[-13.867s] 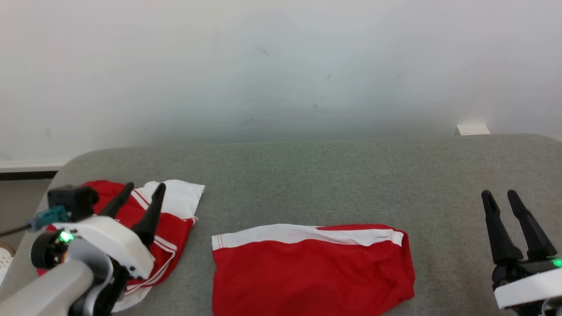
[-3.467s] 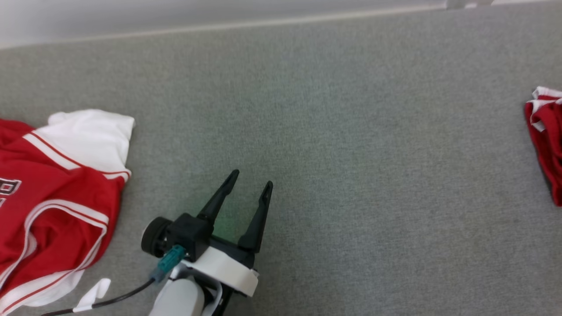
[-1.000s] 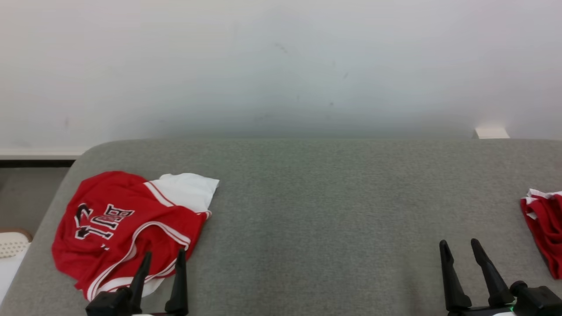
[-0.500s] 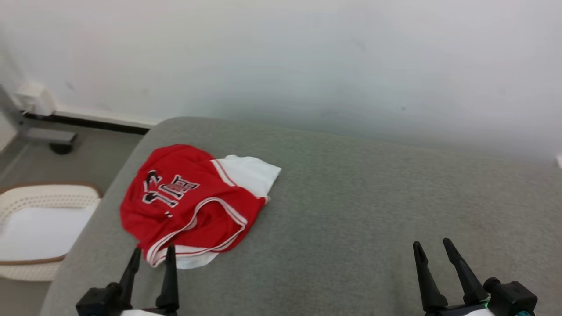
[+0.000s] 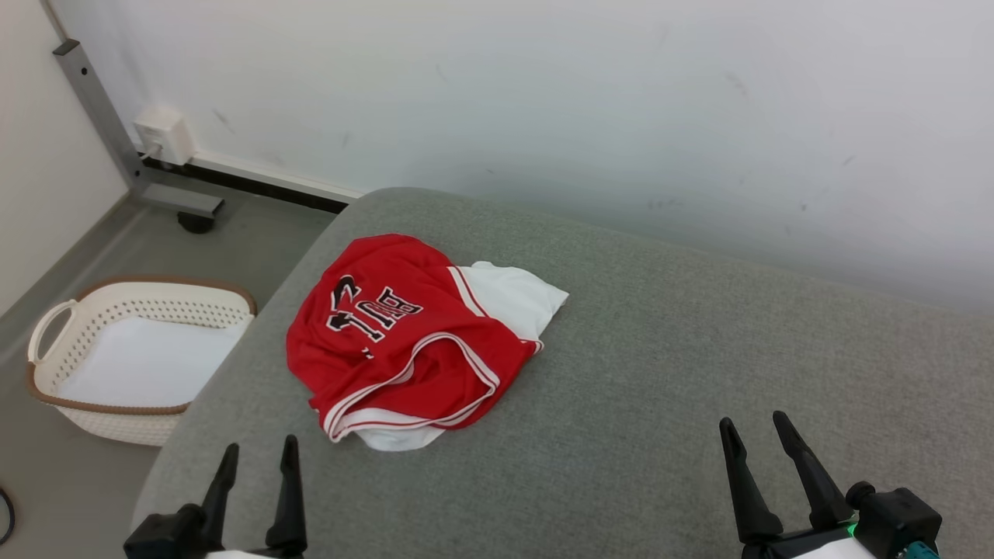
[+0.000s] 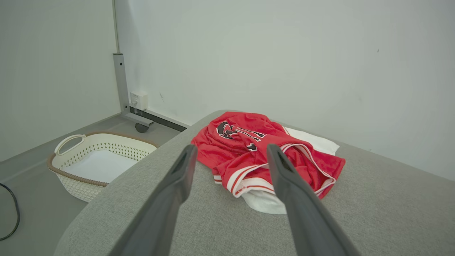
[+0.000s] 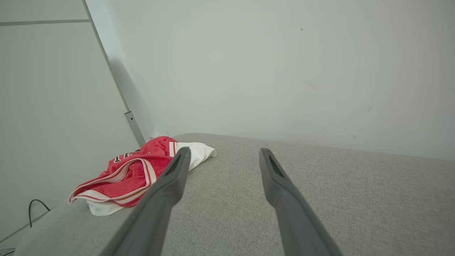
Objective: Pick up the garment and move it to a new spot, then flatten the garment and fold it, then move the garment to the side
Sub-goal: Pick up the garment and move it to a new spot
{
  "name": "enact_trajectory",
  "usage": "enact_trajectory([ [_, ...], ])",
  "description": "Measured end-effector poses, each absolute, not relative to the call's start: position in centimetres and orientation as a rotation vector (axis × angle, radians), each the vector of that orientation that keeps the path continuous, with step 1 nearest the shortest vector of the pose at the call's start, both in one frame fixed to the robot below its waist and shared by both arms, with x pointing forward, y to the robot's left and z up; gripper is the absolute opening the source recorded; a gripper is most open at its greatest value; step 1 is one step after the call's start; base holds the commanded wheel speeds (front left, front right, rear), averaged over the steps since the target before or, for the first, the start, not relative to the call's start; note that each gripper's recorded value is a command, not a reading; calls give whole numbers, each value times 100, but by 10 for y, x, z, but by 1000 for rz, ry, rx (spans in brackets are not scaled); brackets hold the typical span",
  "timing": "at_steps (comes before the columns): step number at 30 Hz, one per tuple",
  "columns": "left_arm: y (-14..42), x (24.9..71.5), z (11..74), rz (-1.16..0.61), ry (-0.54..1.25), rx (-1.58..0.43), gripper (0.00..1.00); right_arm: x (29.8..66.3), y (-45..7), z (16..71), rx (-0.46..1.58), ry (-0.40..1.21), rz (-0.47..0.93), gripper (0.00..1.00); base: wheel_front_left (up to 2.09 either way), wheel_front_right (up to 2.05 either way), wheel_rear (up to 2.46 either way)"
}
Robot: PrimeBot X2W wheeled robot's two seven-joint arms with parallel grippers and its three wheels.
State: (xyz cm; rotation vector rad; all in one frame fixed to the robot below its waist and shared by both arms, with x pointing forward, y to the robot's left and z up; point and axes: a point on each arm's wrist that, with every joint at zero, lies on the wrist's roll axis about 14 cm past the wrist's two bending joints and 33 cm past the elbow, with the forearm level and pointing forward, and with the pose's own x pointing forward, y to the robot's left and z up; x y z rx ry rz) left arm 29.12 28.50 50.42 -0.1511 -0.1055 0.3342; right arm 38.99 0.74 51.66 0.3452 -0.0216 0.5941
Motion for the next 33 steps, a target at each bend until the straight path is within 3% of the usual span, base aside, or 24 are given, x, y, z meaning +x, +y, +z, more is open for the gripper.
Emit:
enact_trajectory([
  [15,287,349,530,228,-51,-110,100,392,-16,530,356,-74,539,100,0,0,0],
  [33,263,454,491,43,352,-91,100,407,-90,523,356,-94,321,100,0,0,0],
])
